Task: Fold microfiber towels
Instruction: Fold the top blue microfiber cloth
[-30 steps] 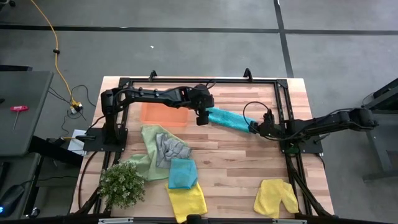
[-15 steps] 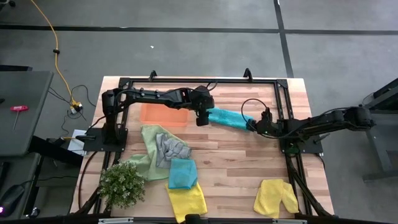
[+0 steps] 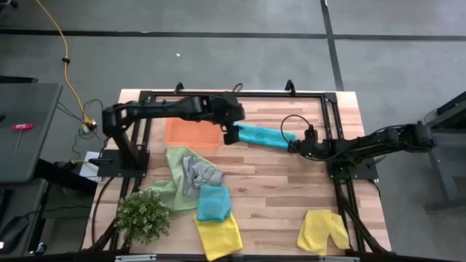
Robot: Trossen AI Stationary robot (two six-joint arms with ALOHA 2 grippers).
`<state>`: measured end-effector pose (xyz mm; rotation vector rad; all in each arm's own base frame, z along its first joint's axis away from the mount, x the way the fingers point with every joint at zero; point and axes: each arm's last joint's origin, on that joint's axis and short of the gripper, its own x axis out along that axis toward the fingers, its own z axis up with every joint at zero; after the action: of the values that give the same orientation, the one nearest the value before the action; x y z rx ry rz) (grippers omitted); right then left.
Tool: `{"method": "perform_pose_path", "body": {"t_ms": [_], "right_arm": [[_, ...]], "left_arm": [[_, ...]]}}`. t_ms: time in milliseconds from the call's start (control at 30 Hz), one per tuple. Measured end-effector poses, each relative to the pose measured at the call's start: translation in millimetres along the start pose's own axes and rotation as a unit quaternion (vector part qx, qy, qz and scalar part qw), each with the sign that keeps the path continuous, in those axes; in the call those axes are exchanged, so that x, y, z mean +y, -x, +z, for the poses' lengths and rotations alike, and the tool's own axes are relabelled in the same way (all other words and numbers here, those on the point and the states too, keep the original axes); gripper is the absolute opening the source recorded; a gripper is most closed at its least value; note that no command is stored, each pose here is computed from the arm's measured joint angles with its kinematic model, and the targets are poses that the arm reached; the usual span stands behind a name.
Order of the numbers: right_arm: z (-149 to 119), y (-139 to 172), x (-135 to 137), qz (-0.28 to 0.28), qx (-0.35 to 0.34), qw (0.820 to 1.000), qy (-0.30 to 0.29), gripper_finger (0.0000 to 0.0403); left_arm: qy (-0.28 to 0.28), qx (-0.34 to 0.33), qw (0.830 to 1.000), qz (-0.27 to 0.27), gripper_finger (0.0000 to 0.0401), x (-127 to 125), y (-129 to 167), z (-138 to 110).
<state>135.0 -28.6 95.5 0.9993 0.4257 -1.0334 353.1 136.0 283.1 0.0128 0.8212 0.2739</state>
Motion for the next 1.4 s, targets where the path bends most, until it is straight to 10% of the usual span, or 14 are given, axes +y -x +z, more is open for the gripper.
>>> {"method": "perform_pose_path", "body": {"t_ms": [167, 467, 1400], "right_arm": [[1.2, -0.1, -1.7, -0.013, -0.025, 0.998, 0.053, 0.0008], [2.2, 0.2, -0.3, -0.01, -0.035, 0.994, 0.104, 0.0003], [79.7, 57.7, 93.7, -0.136, -0.064, 0.941, 0.305, 0.0]], "left_arm": [[0.011, -0.093, 0.995, -0.02, 0.0195, -14.2, 44.3, -5.3], [0.048, -0.269, 0.962, -0.003, 0.0195, -36.1, 80.8, -62.9], [0.073, -0.279, 0.955, 0.065, 0.0195, -50.4, 84.8, -88.9]]}}
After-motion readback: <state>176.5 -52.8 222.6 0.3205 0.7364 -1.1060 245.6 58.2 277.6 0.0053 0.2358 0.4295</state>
